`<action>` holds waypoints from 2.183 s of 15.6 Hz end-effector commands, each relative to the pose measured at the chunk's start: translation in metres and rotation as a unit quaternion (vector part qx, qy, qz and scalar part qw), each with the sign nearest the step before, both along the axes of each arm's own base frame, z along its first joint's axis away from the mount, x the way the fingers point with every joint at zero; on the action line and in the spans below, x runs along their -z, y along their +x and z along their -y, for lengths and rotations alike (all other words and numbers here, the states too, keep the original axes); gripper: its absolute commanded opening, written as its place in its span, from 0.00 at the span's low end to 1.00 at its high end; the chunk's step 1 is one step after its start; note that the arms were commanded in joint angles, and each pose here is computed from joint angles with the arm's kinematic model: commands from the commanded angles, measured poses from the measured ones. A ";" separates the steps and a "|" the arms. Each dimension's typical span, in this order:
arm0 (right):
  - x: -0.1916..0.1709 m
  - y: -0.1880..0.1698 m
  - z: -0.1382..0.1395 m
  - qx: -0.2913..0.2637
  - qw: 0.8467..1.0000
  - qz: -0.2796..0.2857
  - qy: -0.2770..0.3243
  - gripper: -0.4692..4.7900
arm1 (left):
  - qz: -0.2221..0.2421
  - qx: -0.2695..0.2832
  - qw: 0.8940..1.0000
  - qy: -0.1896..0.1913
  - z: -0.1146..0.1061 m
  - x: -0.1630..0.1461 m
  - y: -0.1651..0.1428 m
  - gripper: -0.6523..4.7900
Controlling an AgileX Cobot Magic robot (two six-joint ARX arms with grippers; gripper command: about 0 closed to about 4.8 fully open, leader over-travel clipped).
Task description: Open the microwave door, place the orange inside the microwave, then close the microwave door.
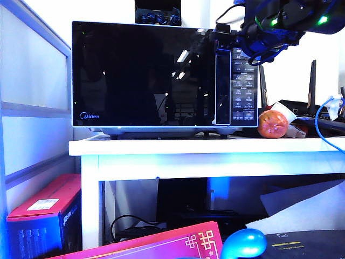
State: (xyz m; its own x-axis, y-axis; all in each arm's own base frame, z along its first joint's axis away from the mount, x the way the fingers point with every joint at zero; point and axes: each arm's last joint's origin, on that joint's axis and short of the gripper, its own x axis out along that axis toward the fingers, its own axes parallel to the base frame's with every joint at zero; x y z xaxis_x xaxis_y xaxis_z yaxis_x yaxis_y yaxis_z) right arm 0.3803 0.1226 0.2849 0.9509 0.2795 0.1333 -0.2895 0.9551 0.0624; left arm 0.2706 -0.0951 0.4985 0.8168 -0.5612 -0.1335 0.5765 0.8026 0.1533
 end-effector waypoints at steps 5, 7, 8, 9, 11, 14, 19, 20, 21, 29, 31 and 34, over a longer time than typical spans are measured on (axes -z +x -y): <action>0.010 0.006 -0.019 0.064 0.998 0.003 0.014 0.72 | 0.015 0.005 1.000 0.002 0.005 0.004 0.015 0.11; 0.017 0.008 -0.027 0.055 0.998 0.002 0.011 0.72 | 0.015 0.005 1.000 0.002 0.005 0.004 0.015 0.11; 0.022 0.009 -0.030 0.052 0.999 0.001 0.010 0.72 | 0.015 0.005 1.000 0.002 0.005 0.004 0.015 0.11; 0.029 0.015 -0.033 0.050 0.999 -0.005 0.006 0.72 | 0.015 0.005 1.000 0.002 0.005 0.004 0.015 0.11; 0.033 0.024 -0.036 0.051 0.999 -0.007 0.005 0.72 | 0.020 -0.002 1.000 0.001 0.005 0.003 0.015 0.11; 0.028 0.028 -0.038 0.053 0.999 0.001 0.009 0.72 | 0.050 -0.014 0.999 -0.007 0.007 0.001 0.025 0.11; 0.031 0.029 -0.038 0.052 0.999 -0.007 0.001 0.36 | 0.030 -0.013 0.999 -0.001 0.014 0.017 0.045 0.11; 0.031 0.029 -0.038 0.052 0.999 -0.006 0.001 0.36 | 0.029 -0.013 0.999 0.000 0.014 0.018 0.047 0.11; 0.031 0.029 -0.038 0.052 0.999 -0.005 -0.001 0.36 | 0.029 -0.013 0.999 -0.001 0.014 0.018 0.047 0.11; 0.011 0.018 -0.034 0.055 0.997 -0.020 -0.049 0.36 | 0.028 -0.013 1.000 0.000 0.014 0.018 0.047 0.11; 0.007 0.017 -0.033 0.056 0.997 -0.021 -0.049 0.36 | 0.028 -0.013 1.000 0.000 0.014 0.019 0.047 0.11; 0.005 0.015 -0.033 0.055 0.997 -0.031 -0.054 0.36 | 0.028 -0.013 1.000 0.000 0.014 0.019 0.048 0.11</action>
State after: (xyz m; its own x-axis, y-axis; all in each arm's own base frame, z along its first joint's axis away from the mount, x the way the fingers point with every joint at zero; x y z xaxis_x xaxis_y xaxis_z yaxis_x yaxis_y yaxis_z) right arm 0.4017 0.1541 0.2641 0.9851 0.1716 0.0084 -0.1716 0.9852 0.0046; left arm 0.3193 -0.1097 0.4765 0.8367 -0.5375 -0.1054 0.5476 0.8173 0.1793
